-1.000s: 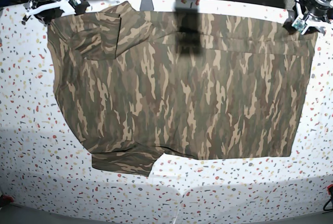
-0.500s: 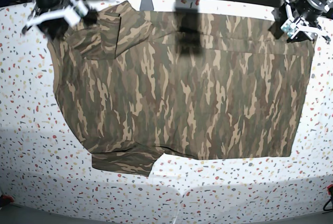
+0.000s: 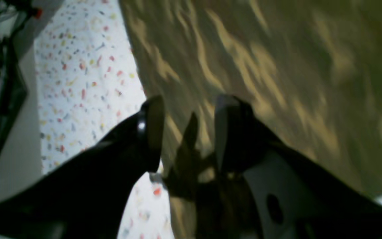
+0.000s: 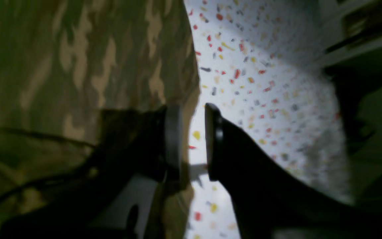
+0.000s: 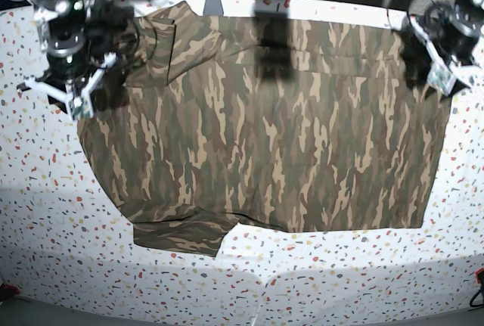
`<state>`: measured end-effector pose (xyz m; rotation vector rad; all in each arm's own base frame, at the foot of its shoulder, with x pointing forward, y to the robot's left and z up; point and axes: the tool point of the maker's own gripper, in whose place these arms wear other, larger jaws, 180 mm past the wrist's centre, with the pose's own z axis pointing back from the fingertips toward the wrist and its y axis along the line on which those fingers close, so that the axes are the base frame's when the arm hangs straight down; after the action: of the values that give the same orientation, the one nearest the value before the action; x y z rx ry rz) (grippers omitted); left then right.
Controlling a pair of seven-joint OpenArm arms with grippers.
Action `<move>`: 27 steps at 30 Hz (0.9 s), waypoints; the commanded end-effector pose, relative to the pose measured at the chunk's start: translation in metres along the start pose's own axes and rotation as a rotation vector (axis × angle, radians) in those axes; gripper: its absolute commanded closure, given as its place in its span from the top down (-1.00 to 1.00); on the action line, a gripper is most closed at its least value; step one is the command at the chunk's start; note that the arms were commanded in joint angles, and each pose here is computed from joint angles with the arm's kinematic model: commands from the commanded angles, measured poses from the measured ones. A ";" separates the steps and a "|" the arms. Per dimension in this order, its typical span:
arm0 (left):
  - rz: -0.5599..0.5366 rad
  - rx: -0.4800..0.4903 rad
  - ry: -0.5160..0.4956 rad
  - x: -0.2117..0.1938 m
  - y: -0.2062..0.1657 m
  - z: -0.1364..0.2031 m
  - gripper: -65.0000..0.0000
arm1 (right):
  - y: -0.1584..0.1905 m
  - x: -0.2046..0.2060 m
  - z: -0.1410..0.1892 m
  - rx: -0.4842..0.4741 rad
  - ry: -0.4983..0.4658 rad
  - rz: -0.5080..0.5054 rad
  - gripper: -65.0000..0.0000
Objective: Fold the T-shirt properly
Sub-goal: 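Move both grippers to the shirt's side edges and grasp them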
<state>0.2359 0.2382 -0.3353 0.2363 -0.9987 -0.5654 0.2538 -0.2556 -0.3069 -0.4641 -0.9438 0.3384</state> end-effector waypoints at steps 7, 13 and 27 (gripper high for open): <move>0.173 0.060 -0.126 0.050 0.044 -0.029 -0.23 | -0.006 0.017 -0.028 0.047 -0.005 -0.135 -0.68; 0.318 0.080 -0.096 0.033 0.079 -0.064 -0.23 | 0.003 0.027 -0.055 0.168 0.018 -0.206 -0.68; 0.587 0.054 -0.225 0.048 0.178 -0.136 -0.23 | -0.009 0.072 -0.102 0.332 0.017 -0.364 -0.68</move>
<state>0.4214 0.3441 -0.3209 -0.0938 -1.1658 -0.0230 0.3691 -0.2493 -0.3220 0.0221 -0.8578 0.1446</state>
